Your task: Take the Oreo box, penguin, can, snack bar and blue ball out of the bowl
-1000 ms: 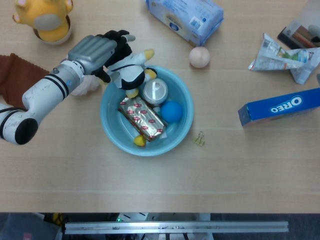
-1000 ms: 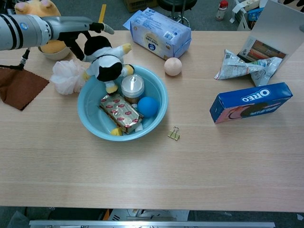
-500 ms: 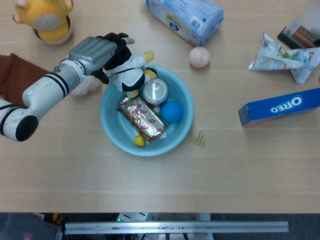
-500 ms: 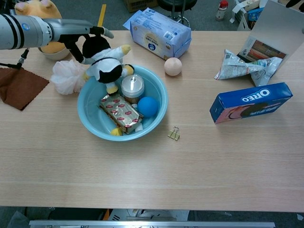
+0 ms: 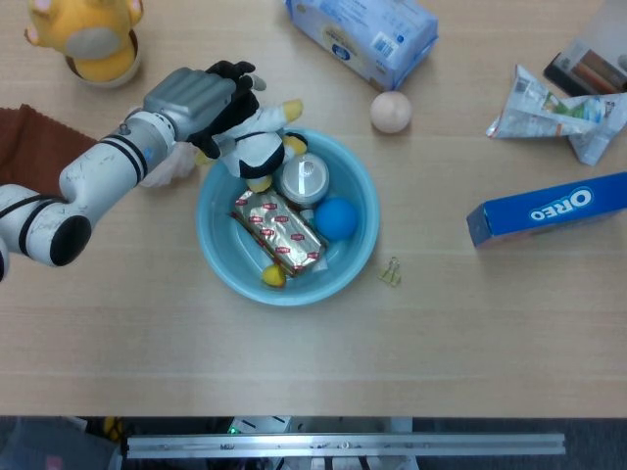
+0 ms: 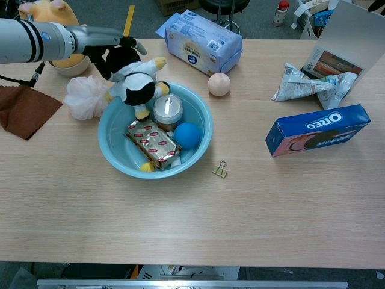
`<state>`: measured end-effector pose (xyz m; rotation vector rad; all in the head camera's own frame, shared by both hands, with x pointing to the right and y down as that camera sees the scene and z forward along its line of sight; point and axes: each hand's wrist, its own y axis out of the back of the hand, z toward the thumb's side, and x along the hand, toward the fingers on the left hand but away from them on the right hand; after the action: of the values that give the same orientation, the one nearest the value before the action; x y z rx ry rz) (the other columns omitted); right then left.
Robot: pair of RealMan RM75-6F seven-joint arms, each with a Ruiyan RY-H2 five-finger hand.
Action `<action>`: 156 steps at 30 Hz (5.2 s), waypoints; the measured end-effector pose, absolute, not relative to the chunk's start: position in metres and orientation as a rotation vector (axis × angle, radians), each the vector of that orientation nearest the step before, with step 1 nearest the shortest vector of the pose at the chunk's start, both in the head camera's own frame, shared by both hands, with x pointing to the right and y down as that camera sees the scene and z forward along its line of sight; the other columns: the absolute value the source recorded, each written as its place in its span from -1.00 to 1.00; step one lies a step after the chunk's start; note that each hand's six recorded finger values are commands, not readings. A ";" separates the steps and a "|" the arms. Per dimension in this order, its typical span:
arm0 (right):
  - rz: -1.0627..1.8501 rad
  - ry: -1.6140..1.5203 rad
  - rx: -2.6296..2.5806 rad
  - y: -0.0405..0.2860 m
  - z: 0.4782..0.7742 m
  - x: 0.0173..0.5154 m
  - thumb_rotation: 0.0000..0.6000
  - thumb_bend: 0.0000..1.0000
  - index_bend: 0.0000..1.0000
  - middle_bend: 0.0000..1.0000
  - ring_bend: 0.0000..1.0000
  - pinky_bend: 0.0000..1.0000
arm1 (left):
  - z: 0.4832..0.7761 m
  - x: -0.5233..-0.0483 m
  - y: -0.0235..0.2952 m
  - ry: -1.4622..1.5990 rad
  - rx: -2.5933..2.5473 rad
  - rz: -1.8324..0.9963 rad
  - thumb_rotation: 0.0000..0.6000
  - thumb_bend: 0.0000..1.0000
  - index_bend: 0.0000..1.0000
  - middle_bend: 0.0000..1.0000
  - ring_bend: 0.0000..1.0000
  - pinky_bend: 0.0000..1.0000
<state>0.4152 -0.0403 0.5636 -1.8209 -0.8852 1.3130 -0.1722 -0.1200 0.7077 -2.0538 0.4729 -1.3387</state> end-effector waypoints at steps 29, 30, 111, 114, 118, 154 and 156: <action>1.291 -0.920 -1.843 -0.039 0.565 0.420 1.00 -0.18 -1.00 -0.56 -0.60 -0.21 | 0.638 -0.259 -0.112 0.824 -1.956 -1.220 1.00 -0.26 0.20 -0.03 0.14 0.65; 1.291 -0.920 -1.846 -0.039 0.566 0.420 1.00 -0.18 -1.00 -0.56 -0.60 -0.21 | 0.635 -0.268 -0.111 0.843 -1.944 -1.225 1.00 -0.26 0.19 -0.03 0.14 0.65; 1.138 -0.183 -1.646 -0.041 0.721 0.087 1.00 -0.70 -0.73 -0.43 -0.56 -0.12 | 0.591 -0.369 0.013 0.867 -1.743 -1.273 1.00 -0.26 -0.82 -0.88 -0.97 -0.56; 1.136 -0.183 -1.641 -0.041 0.726 0.078 1.00 -0.70 -0.73 -0.43 -0.56 -0.12 | 0.591 -0.372 0.013 0.873 -1.740 -1.277 1.00 -0.26 -0.82 -0.88 -0.97 -0.56; 1.124 -0.178 -1.618 -0.041 0.730 0.067 1.00 -0.70 -0.73 -0.43 -0.56 -0.12 | 0.591 -0.376 0.013 0.884 -1.739 -1.282 1.00 -0.26 -0.82 -0.88 -0.97 -0.56; 1.134 -0.059 -1.435 -0.026 0.758 0.043 1.00 -0.69 -0.64 -0.36 -0.55 -0.07 | 0.597 -0.384 0.015 0.881 -1.767 -1.296 1.00 -0.26 -0.82 -0.88 -0.97 -0.56; 1.133 -0.060 -1.431 -0.026 0.759 0.043 1.00 -0.69 -0.59 -0.33 -0.54 -0.06 | 0.597 -0.384 0.015 0.882 -1.768 -1.296 1.00 -0.26 -0.82 -0.88 -0.97 -0.56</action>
<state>0.0428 -0.0264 0.7588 -1.4314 -0.0595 1.1330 -0.3839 0.0146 0.5973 -1.7681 0.8816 -1.2958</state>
